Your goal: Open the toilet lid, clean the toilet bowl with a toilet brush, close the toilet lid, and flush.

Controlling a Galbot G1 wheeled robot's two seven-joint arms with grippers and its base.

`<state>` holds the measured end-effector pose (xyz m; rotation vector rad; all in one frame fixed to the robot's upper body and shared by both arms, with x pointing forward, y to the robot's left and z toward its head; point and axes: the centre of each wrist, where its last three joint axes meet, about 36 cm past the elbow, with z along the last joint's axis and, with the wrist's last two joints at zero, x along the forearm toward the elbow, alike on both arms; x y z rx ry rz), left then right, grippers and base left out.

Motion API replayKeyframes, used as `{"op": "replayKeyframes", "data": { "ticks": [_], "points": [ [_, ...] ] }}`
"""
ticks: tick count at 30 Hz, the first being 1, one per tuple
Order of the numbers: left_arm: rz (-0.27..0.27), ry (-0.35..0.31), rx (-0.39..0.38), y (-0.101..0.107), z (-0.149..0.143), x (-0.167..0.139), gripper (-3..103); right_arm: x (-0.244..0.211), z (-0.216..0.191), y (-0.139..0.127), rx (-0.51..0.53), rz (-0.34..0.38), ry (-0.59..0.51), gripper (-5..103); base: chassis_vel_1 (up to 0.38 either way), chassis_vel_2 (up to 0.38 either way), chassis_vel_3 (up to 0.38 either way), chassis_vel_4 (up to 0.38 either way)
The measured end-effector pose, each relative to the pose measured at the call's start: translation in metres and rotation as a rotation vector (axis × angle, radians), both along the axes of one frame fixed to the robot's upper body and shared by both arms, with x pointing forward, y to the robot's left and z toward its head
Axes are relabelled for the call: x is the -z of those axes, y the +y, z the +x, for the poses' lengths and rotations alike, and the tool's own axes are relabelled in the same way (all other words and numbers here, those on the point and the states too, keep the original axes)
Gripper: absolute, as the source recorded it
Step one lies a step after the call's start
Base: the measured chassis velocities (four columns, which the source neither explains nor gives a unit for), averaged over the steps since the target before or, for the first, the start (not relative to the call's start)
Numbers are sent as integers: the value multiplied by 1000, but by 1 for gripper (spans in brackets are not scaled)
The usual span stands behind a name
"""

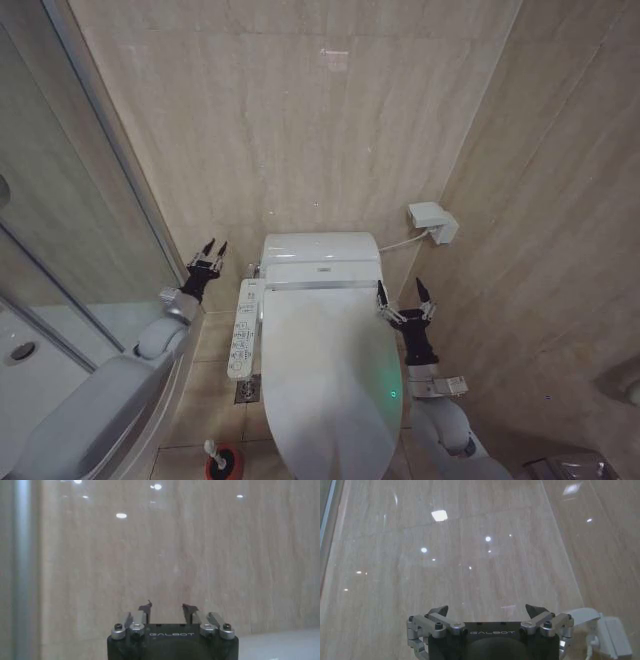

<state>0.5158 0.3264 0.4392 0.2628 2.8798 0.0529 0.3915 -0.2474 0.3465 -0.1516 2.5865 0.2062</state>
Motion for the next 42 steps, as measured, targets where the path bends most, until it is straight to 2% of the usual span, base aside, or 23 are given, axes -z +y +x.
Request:
{"op": "replayKeyframes", "data": {
  "ticks": [1, 2, 3, 4, 5, 6, 8, 9, 10, 11, 12, 13, 16, 18, 19, 23, 25, 31, 42],
  "points": [
    [-17, 4, -19, 0, -16, -10, 30, 0, 0, -1, 4, 0, -1, 100, 0, 0, 0, 0],
    [-17, 4, -19, 0, -16, -10, 30, 0, 0, -1, 4, 0, -1, 100, 0, 0, 0, 0],
    [-31, -7, -41, 1, -32, -24, 57, -1, 0, -3, 8, -1, -2, 100, 0, 0, 0, 0],
    [-40, -23, -64, 4, -48, -38, 57, -1, 0, -4, 12, -1, -3, 100, 0, 0, 0, 0],
    [-40, -23, -64, 4, -48, -38, 57, -1, 0, -4, 12, -1, -3, 100, 0, 0, 0, 0],
    [-48, -28, -94, 7, -64, -48, 57, -1, 0, -5, 16, -1, -4, 100, 0, 0, 0, 0],
    [-60, -13, -134, 10, -97, -58, 57, -3, -1, -6, 19, 1, -9, 100, 0, 0, 0, 0],
    [-60, -13, -134, 10, -97, -58, 57, -3, -1, -6, 19, 1, -9, 100, 0, 0, 0, 0],
    [-63, -2, -155, 13, -114, -61, 57, -4, -1, -5, 19, 2, -12, 100, 0, 0, 0, 0],
    [-65, 1, -173, 17, -132, -66, 85, -5, 0, -5, 20, 4, -14, 100, 0, 0, 0, 0],
    [-65, 0, -177, 17, -149, -70, 85, -6, 0, -5, 22, 4, -17, 100, 0, 0, 0, 0],
    [-65, 0, -177, 17, -149, -70, 85, -6, 0, -5, 22, 4, -17, 100, 0, 0, 0, 0],
    [-62, -7, -169, 12, -183, -76, 85, -9, 0, -6, 30, 7, -23, 100, 0, 0, 0, 0],
    [-61, -12, -164, 9, -192, -77, 85, -9, 0, -6, 32, 8, -24, 100, 0, 0, 0, 0],
    [-56, -24, -153, 6, -201, -78, 100, -10, 0, -7, 35, 8, -26, 100, 0, 0, 0, 0],
    [-30, -71, -118, 0, -224, -77, 100, -11, -5, -10, 50, 10, -26, 100, 0, 0, 0, 0],
    [-45, -81, -125, -4, -234, -77, 100, -10, -9, -13, 61, 13, -20, 100, 0, 0, 0, 0],
    [-102, -61, -190, -9, -245, -68, 100, -13, -22, -14, 83, 37, -11, 100, 0, 0, 0, 0],
    [-141, -37, -221, -15, -246, -53, 100, -17, -35, -20, 109, 46, -4, 100, 117, -101, -96, 103]
  ]
}}
